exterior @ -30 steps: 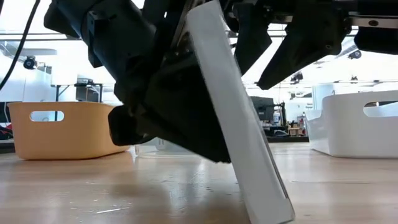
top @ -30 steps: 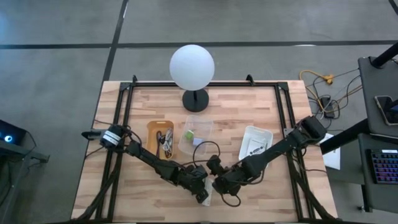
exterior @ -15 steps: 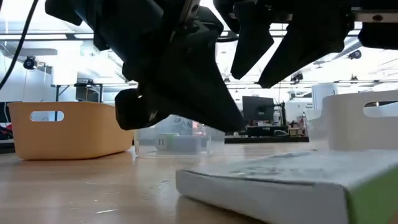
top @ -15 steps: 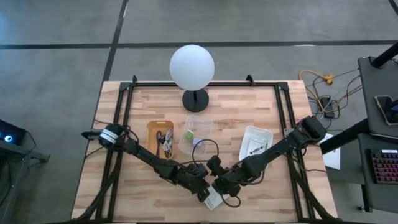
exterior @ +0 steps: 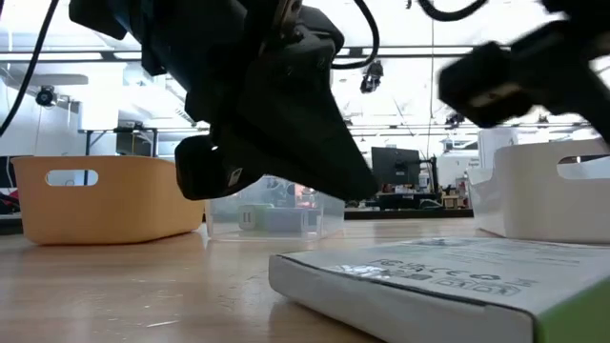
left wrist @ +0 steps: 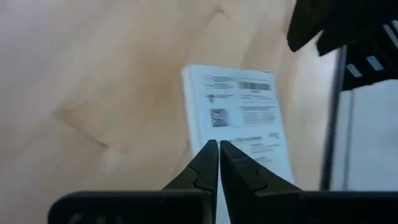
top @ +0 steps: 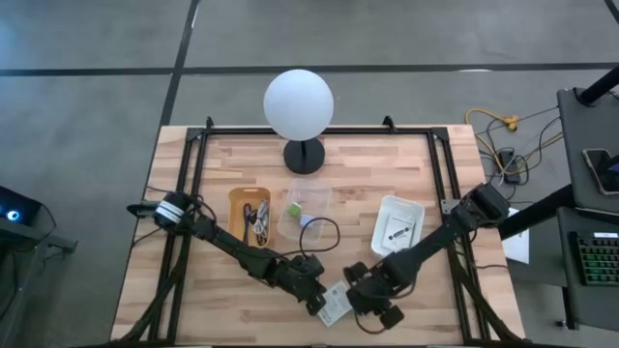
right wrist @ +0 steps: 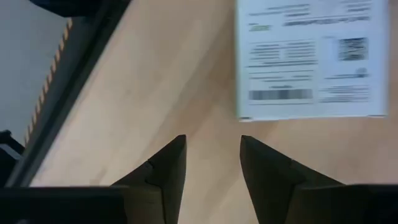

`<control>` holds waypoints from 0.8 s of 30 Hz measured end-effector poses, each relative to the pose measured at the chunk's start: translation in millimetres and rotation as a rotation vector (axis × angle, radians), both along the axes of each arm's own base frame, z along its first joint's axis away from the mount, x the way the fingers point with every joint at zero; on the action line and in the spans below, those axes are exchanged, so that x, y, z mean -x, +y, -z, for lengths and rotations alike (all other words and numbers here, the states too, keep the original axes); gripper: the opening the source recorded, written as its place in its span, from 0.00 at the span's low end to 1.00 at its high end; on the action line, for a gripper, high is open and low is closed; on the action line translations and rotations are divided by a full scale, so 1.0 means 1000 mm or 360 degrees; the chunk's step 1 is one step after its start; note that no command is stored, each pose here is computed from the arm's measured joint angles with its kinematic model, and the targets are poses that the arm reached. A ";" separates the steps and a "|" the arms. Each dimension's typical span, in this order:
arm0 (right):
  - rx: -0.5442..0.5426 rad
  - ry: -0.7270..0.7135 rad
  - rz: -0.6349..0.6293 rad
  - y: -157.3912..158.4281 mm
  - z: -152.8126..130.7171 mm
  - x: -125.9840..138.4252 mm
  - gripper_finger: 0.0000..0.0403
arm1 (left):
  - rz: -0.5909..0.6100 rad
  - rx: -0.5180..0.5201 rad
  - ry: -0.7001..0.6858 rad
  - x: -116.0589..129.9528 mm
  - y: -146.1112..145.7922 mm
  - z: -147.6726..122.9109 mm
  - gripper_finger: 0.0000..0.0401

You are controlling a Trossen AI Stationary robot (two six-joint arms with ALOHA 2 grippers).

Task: Pick and place items into bin
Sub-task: Put the card reader box into the white bin

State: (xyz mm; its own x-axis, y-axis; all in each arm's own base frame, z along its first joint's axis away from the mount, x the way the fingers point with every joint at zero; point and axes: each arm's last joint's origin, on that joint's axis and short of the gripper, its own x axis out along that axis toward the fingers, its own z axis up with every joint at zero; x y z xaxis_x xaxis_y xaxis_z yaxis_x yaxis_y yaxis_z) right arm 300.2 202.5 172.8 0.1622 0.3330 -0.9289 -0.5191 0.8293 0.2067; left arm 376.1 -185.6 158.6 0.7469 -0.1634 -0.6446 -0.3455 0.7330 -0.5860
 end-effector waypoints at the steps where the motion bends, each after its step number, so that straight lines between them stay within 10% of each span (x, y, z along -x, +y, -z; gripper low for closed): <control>1: -0.0011 -0.0003 0.0012 0.002 0.002 0.002 0.34 | 0.0010 0.0010 -0.0005 0.000 -0.001 0.000 0.00; 17: -0.0143 -0.0122 0.0155 0.012 0.005 -0.002 0.32 | 0.0070 0.0062 0.0056 -0.001 -0.016 0.023 0.00; 24: 0.0117 -0.0333 0.0206 0.016 0.007 0.001 0.35 | 0.0062 0.0003 0.0127 0.005 -0.018 0.026 0.00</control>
State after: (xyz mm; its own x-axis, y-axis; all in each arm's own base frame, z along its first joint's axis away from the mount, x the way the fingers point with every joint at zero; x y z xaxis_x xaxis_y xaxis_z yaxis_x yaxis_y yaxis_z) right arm 298.8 218.3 166.0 0.3901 0.2298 -0.8916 -0.4326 0.9006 0.0429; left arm 370.8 -203.1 132.8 0.6863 -0.1926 -0.7014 -0.3623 0.7457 -0.5592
